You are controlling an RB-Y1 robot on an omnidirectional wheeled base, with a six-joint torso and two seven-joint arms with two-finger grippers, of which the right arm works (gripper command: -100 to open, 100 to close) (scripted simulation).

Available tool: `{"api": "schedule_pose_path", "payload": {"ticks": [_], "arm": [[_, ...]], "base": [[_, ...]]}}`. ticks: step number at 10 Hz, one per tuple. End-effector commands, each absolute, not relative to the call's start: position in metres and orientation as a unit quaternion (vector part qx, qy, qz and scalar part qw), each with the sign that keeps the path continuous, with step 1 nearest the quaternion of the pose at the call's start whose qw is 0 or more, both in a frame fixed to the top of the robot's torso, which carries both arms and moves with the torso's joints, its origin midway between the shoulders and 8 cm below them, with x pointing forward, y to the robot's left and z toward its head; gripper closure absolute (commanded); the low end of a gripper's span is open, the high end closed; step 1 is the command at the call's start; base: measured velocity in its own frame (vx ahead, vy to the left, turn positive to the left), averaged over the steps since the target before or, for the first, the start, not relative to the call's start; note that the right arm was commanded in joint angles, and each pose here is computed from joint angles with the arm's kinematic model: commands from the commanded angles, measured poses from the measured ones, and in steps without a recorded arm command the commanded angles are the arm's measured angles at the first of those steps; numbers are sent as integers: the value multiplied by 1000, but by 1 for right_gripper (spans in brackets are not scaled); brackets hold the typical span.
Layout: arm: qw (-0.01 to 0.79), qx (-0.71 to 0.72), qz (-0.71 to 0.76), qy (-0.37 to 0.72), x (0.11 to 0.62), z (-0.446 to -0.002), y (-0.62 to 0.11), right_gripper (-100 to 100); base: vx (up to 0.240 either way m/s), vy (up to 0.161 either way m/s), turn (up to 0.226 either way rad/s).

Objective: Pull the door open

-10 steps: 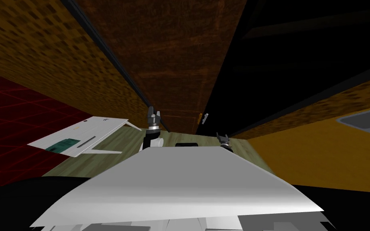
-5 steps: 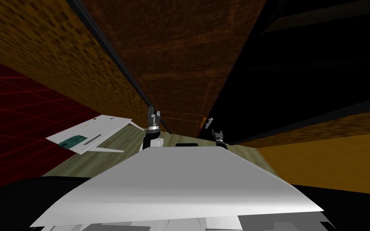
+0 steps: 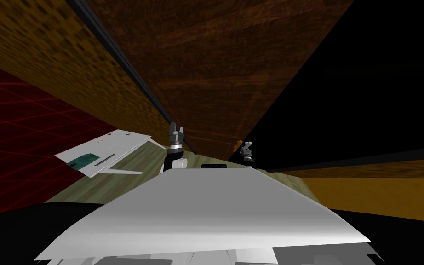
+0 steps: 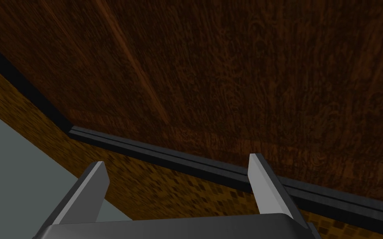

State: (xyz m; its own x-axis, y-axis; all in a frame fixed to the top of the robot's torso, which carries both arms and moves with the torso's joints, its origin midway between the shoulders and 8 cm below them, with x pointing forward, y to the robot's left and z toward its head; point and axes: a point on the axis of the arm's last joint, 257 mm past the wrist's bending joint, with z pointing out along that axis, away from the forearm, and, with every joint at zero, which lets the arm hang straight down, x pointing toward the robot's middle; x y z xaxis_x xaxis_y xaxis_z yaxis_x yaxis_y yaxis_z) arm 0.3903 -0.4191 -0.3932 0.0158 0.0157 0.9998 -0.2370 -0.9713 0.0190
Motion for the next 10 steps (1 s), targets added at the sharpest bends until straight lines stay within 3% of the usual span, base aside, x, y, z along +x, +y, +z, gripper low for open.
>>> {"api": "schedule_pose_path", "payload": {"ticks": [1,5,10], "arm": [[91,708,696,-78,390,-394,-420,100],[91,708,696,-78,390,-394,-420,100],[119,725,673,-85,359,-412,-450,100]], "base": [[-37,3,15],[-12,-1,3],[-103,4,-28]]}}
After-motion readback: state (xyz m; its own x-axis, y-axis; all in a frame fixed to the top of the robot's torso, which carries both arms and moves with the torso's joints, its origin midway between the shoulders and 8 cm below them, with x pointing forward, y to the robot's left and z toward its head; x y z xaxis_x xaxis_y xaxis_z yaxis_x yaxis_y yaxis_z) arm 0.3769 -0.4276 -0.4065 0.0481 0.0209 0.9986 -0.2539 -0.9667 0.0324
